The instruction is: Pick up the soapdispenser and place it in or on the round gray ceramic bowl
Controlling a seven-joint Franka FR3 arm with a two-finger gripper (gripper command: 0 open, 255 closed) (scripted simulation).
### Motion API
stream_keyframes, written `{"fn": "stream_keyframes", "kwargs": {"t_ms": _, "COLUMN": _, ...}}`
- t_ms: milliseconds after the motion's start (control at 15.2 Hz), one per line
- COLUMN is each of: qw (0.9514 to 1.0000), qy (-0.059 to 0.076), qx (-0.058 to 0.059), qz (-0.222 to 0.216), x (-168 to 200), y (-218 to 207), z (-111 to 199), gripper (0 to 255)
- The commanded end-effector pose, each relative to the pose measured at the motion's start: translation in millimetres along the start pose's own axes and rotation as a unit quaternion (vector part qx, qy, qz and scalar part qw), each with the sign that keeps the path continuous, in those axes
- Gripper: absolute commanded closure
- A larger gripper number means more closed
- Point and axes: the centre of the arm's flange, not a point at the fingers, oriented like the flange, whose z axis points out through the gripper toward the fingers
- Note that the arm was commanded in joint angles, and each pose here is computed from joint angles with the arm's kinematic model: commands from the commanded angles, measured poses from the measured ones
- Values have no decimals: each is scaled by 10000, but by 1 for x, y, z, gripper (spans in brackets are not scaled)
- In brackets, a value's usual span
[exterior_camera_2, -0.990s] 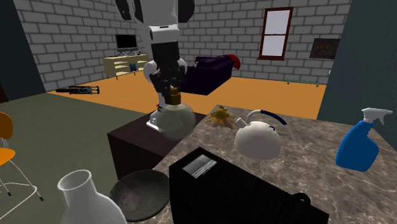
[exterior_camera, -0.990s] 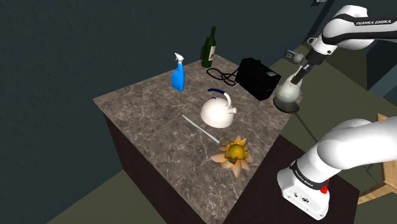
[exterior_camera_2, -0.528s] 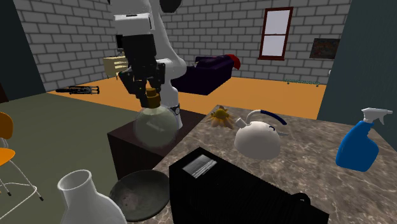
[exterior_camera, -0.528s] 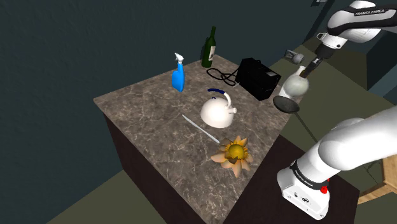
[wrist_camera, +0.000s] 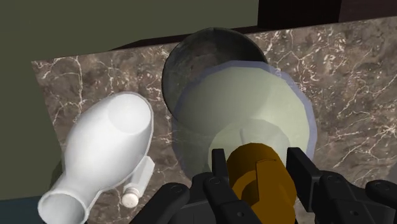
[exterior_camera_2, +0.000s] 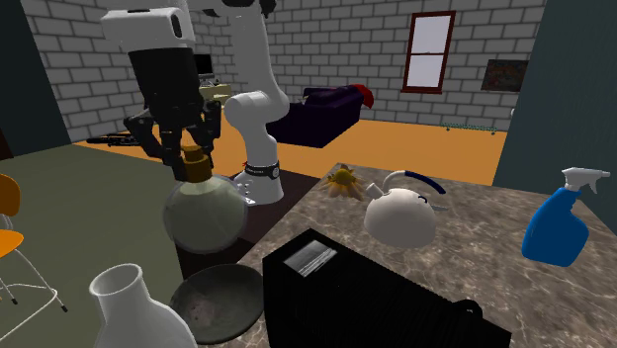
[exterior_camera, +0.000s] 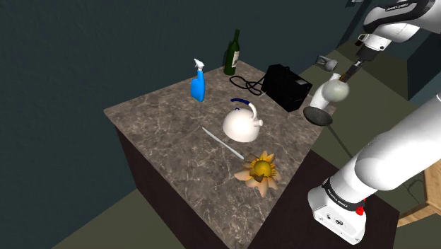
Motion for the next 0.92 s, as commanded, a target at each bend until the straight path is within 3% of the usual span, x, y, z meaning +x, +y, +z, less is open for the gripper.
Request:
{"fn": "stream_keyframes", "kwargs": {"t_ms": 0, "qw": 10000, "qy": 4, "qx": -6, "qz": -4, "x": 0, "y": 2, "z": 9, "gripper": 255}}
{"fn": "stream_keyframes", "kwargs": {"t_ms": 858, "qw": 10000, "qy": 4, "qx": -6, "qz": -4, "x": -5, "y": 5, "z": 78, "gripper": 255}}
